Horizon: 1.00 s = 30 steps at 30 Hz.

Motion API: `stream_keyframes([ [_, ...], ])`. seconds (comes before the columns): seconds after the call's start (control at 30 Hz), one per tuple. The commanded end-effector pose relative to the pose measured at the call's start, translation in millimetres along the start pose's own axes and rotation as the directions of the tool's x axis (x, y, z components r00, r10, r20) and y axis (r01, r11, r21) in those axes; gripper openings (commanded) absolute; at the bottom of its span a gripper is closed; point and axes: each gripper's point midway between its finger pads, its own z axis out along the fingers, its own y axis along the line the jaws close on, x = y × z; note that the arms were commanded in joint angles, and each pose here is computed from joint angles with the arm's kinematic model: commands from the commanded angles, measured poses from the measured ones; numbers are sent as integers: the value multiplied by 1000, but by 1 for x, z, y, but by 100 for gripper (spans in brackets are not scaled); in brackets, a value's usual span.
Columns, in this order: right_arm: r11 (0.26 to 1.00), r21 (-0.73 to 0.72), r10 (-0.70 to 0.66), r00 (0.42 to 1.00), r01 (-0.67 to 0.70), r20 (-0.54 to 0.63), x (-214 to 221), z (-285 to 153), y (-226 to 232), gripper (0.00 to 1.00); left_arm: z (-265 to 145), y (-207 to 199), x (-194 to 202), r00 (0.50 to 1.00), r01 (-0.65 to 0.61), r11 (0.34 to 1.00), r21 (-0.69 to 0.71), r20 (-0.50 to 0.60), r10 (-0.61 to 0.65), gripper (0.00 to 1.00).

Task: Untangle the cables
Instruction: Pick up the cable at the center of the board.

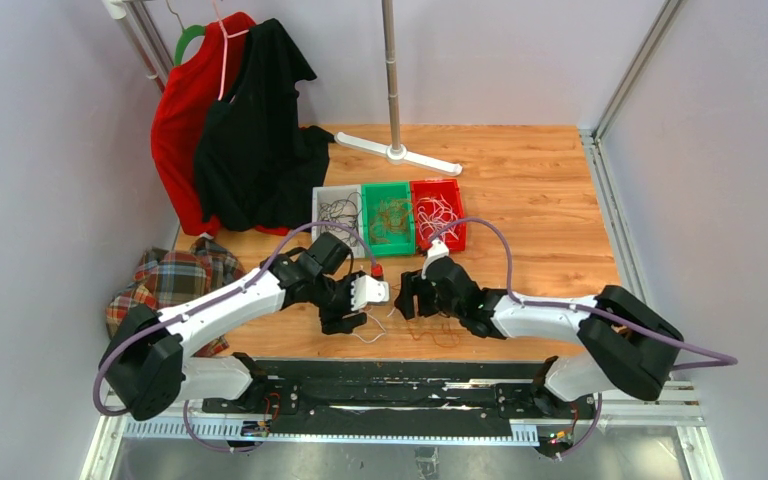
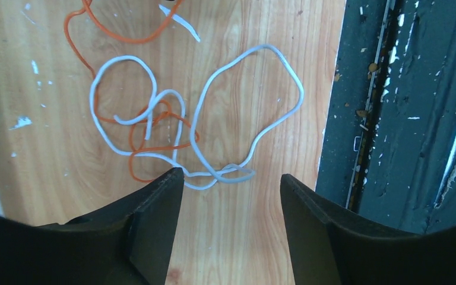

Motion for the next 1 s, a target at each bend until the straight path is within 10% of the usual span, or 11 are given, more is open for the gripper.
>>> stream_keyframes([
  [0.0,1000,-23,-19,1000,19,23,-8,11,14,67,16,7,4,1000,16,999,-30,-15,-16,64],
  [0.3,996,83,-32,997,26,75,-5,17,-3,54,27,39,7,996,70,984,-162,-49,-79,33],
  [0.57,986,167,-31,996,17,82,14,7,-26,20,3,41,7,996,-59,979,-193,-83,44,1],
  [0.73,963,269,-26,994,-3,102,19,-9,-52,1,-20,37,-2,988,-132,975,-177,-97,117,1],
  [0.97,835,541,-10,981,-99,196,13,-65,-110,1,-50,55,-14,982,-173,956,-236,-117,149,1],
])
